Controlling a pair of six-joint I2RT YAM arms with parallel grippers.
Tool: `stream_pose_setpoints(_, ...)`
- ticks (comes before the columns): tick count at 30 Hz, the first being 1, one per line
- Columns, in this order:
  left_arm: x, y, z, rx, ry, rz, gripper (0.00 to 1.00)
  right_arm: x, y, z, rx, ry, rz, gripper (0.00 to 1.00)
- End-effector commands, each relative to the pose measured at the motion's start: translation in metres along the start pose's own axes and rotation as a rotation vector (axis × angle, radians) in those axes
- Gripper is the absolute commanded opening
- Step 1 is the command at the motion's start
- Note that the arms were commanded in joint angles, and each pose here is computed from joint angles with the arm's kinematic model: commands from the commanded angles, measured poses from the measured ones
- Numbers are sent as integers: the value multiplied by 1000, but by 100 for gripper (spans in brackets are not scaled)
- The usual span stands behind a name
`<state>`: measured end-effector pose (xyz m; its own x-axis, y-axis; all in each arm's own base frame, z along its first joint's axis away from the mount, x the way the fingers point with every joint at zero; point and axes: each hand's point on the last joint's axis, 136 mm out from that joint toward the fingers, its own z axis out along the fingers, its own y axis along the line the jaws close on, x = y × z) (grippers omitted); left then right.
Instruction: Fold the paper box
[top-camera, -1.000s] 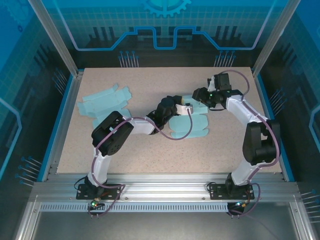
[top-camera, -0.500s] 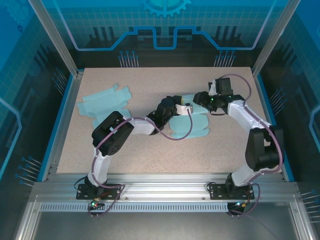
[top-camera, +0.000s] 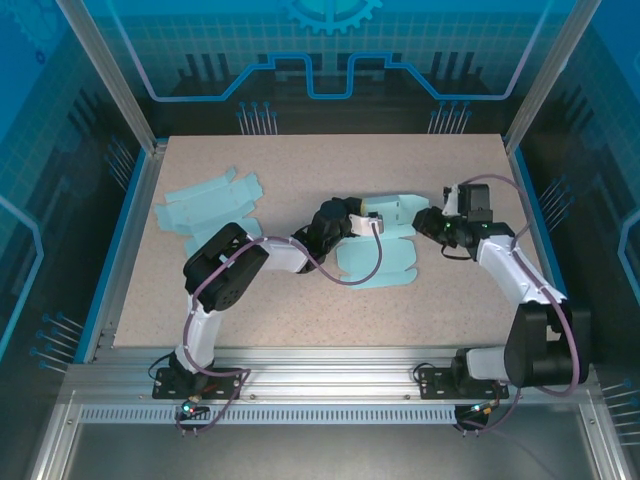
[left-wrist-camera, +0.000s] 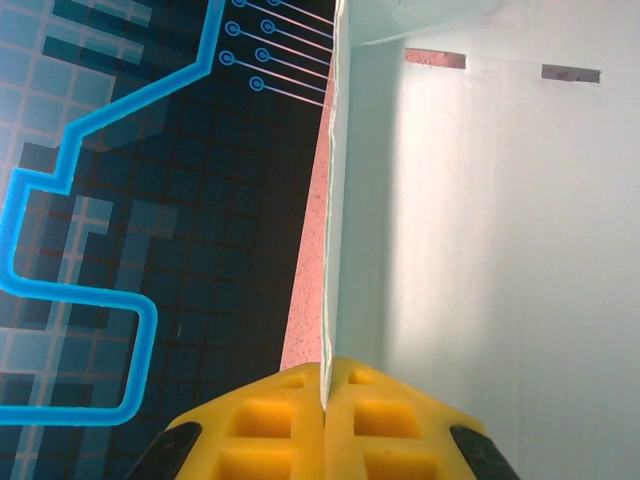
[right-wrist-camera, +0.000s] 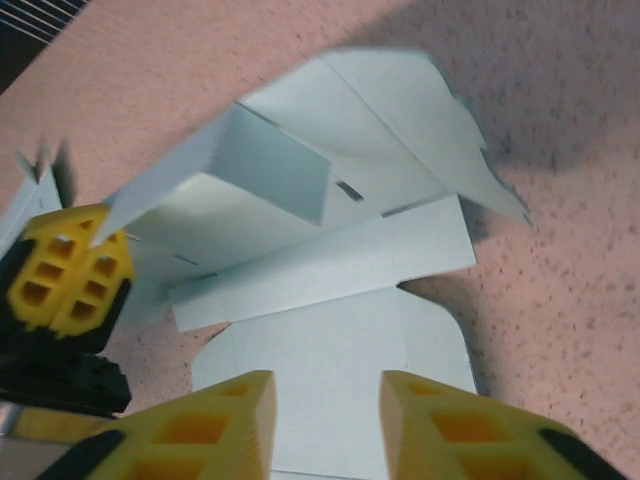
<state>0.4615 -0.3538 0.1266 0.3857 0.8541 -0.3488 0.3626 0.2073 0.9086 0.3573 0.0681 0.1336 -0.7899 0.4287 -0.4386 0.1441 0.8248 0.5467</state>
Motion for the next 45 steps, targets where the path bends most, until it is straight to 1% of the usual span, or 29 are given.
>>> stream_pose_setpoints(1,-11,21,-10,-40,-48,-46,0,7,-14,20,14,33,4,30)
stream_pose_setpoints(6,-14,25,-13,-48,-60,-57,0,9,-26,47,38,76,17,29)
stream_pose_setpoints(7,-14,25,-14,-51,-63,-60,0,1,-25,50,42,68,13,29)
stream_pose_setpoints(10,-15,26,-15,-52,-67,-61,0,-1,-31,59,67,77,14,31)
stream_pose_setpoints(14,-15,27,-15,-54,-71,-62,0,-4,-37,68,91,83,8,41)
stream_pose_setpoints(18,-16,27,-15,-55,-73,-63,0,-6,-42,74,114,92,2,47)
stream_pose_setpoints(27,-15,25,-11,-54,-66,-67,0,-1,-49,89,110,109,14,48)
stream_pose_setpoints(31,-15,24,-11,-51,-66,-65,0,0,-44,91,73,100,11,46)
stream_pose_setpoints(32,-14,24,-11,-52,-64,-64,0,-1,-41,91,57,96,12,44)
stream_pose_setpoints(34,-14,24,-10,-52,-61,-61,0,-4,-34,89,23,88,13,37)
stream_pose_setpoints(37,-13,24,-8,-52,-52,-57,0,-9,-21,84,-23,65,11,33)
stream_pose_setpoints(43,-11,25,-4,-57,-37,-51,0,-14,-6,73,-71,30,13,26)
stream_pose_setpoints(45,-11,27,-3,-62,-30,-51,0,-12,-2,72,-81,24,19,26)
